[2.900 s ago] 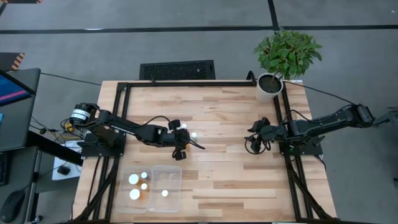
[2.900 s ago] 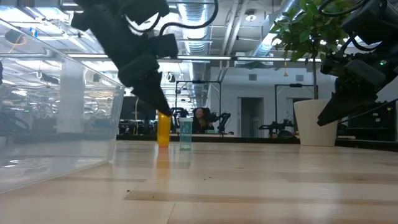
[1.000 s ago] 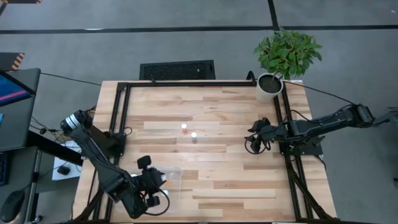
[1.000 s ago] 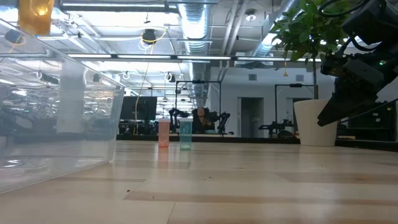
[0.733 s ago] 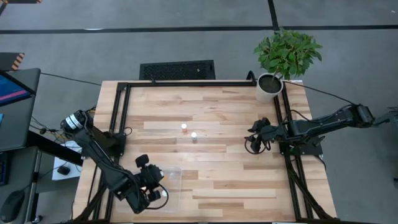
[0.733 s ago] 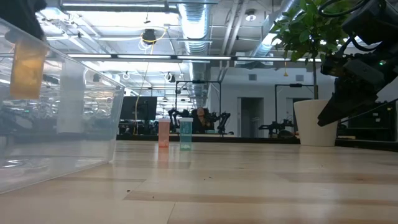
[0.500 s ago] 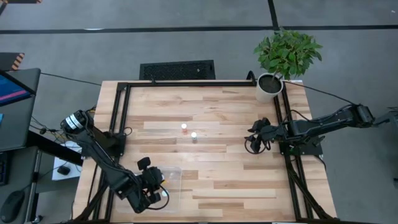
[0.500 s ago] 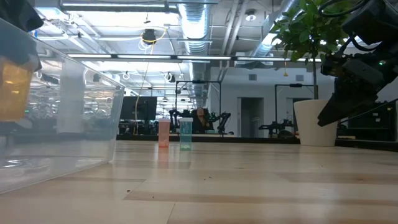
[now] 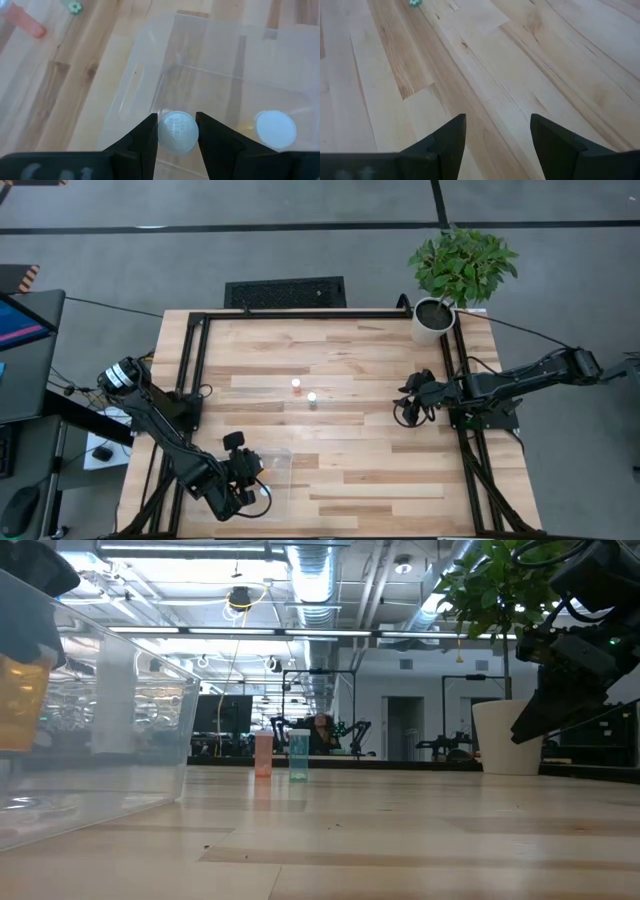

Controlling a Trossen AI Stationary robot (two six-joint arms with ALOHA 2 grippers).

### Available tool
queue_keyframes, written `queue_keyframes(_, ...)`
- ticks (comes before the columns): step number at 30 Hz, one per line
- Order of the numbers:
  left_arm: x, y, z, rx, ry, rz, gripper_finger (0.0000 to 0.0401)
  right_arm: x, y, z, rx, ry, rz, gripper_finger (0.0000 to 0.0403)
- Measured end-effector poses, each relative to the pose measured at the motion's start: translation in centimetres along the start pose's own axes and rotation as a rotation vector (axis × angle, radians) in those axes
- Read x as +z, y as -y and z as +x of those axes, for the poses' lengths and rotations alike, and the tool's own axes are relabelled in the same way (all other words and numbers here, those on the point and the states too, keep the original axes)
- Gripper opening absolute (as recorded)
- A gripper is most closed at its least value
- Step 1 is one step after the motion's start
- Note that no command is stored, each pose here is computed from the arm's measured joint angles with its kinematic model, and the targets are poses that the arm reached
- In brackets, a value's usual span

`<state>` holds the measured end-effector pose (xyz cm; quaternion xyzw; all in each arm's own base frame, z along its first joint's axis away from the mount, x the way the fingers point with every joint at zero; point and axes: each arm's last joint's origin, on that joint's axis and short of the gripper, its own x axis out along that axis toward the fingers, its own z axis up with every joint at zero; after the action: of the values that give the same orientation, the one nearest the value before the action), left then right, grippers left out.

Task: Pick and place medicine bottles into bin by pill shape (circle, oval)
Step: Put the small orange pill bottle into the right transparent bin

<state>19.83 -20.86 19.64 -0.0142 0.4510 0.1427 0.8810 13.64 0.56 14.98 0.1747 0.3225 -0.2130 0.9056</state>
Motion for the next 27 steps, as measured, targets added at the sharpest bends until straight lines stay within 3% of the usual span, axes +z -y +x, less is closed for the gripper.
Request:
queue_keyframes(10,0.3,0.5,0.1,-0.024,0.040,0.056,0.0117,0.0,0.0,0.0,-0.001,-0.002,-0.001,0.0234)
queue_keyframes(27,-1.0,1.5,2.2,0.022,-0.019,0.103,0.0117,0.0,0.0,0.0,-0.001,-0.003,0.002,0.0234)
